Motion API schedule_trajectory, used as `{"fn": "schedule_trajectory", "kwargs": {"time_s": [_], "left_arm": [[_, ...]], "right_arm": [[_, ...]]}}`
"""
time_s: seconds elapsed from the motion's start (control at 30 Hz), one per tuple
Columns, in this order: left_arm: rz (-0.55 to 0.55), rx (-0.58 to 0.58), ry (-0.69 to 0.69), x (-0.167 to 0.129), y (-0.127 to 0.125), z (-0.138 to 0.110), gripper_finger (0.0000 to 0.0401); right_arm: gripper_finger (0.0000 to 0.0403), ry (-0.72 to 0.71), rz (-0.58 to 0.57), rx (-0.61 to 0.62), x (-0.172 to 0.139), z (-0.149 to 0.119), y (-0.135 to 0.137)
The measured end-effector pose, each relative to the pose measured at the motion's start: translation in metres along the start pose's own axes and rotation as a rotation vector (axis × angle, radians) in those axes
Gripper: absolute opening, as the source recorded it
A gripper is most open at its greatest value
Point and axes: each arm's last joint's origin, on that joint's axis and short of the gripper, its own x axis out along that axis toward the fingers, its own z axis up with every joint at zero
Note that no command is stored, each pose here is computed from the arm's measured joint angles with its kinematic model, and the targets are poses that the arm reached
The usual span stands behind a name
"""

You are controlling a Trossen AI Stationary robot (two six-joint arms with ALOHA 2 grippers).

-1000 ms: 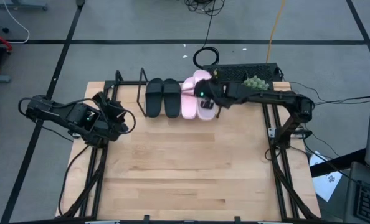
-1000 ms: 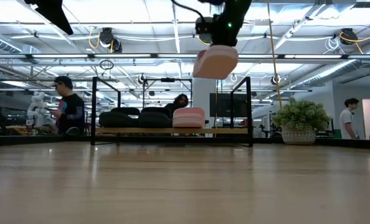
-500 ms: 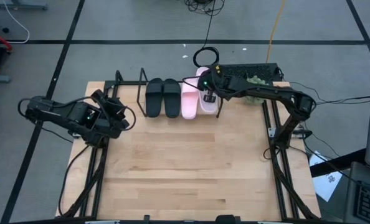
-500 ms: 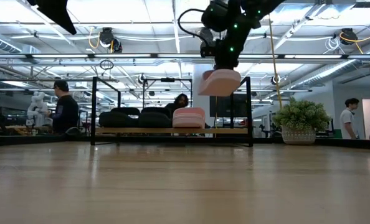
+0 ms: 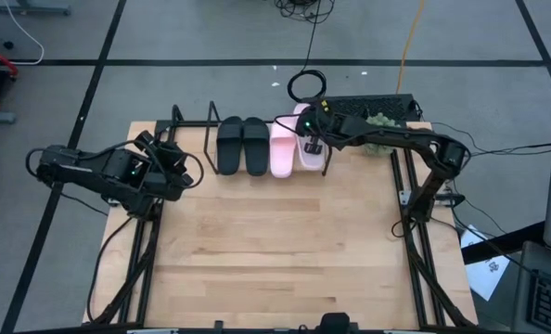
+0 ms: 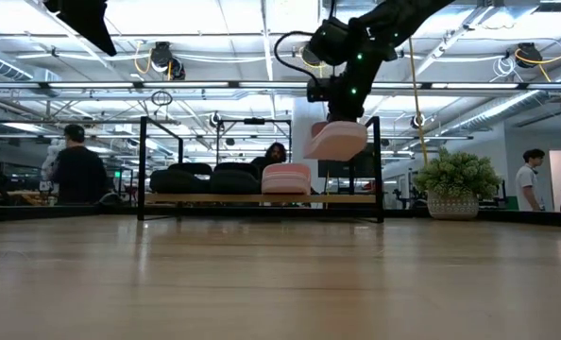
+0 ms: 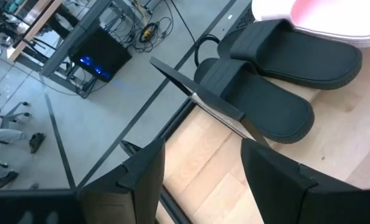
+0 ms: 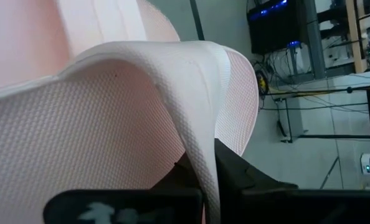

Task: Pick and place slides into the shelf
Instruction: Put the pink slipper on the shelf

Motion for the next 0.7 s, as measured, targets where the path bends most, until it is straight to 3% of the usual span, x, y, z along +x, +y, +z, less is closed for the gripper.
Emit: {"fn": "schedule_trajectory", "kwargs": {"time_s": [0.43, 0.7], "left_arm": [[-0.004, 0.001, 0.003, 0.0, 0.0, 0.0, 0.0214], [-0.005, 0.001, 0.004, 0.0, 0.0, 0.0, 0.0214]], "right_arm": [[0.0, 0.059, 0.004, -0.052, 0.03, -0.002, 0.013], [0.0, 0.074, -0.09, -0.074, 0.031, 0.0, 0.009]]}}
